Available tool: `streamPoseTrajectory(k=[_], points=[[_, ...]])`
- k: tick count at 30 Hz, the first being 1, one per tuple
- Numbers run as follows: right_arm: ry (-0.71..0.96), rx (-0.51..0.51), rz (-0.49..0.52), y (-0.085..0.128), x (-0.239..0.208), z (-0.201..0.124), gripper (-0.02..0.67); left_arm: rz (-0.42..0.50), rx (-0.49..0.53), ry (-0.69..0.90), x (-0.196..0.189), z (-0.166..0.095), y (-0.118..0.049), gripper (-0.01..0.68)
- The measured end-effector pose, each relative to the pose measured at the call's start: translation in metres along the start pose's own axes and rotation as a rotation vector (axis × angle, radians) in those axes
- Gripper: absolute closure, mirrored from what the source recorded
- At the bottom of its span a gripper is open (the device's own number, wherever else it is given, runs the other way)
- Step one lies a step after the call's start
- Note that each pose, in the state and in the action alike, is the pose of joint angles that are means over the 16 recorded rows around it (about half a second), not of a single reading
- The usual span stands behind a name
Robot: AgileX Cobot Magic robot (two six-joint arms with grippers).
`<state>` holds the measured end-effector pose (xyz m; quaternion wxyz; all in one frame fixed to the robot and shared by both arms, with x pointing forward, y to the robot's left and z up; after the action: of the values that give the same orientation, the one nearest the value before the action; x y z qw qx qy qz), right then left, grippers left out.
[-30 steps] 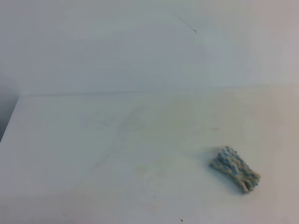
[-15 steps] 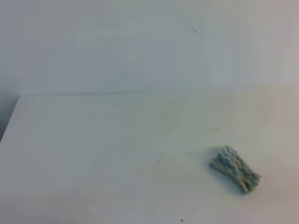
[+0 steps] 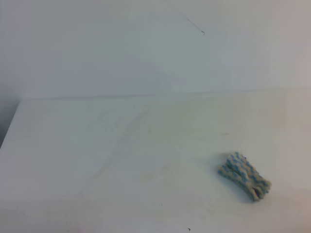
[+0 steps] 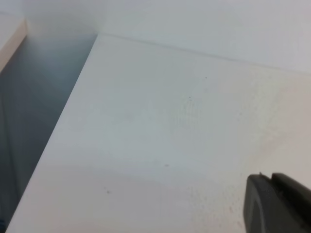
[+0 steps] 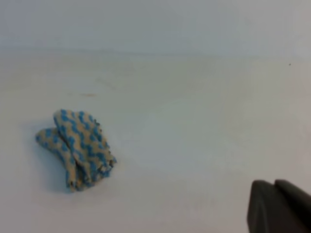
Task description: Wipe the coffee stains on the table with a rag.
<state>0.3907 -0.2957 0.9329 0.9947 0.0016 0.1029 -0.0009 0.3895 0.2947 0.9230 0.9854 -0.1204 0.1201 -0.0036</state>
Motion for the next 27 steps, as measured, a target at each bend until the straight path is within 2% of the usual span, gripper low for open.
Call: streamPoseTrajectory(k=[7, 19, 27], points=[[0.054, 0.037, -0.024, -0.004, 0.000, -0.010, 0.651, 0.000, 0.000, 0.000, 0.000, 0.000, 0.000, 0.672], [0.037, 0.135, -0.085, -0.016, -0.002, -0.007, 0.651, -0.001, 0.000, -0.002, 0.000, 0.001, 0.000, 0.672], [0.031, 0.143, -0.085, -0.016, -0.001, -0.006, 0.651, 0.000, 0.000, 0.000, 0.000, 0.000, 0.000, 0.672]])
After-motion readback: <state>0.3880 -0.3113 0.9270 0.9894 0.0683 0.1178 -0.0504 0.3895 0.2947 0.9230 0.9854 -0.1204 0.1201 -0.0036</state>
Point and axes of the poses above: a point on each arm's last joint axis where the gripper is mounted, x pointing out along that axis toward the gripper, y along the wrist's bending axis when the last joint is at zero, z = x × y, the point moved 10 cm from there along x, pointing out along that axis toward the gripper, and after that the axes turned 4 degrees about x, right-handed, at the moved point
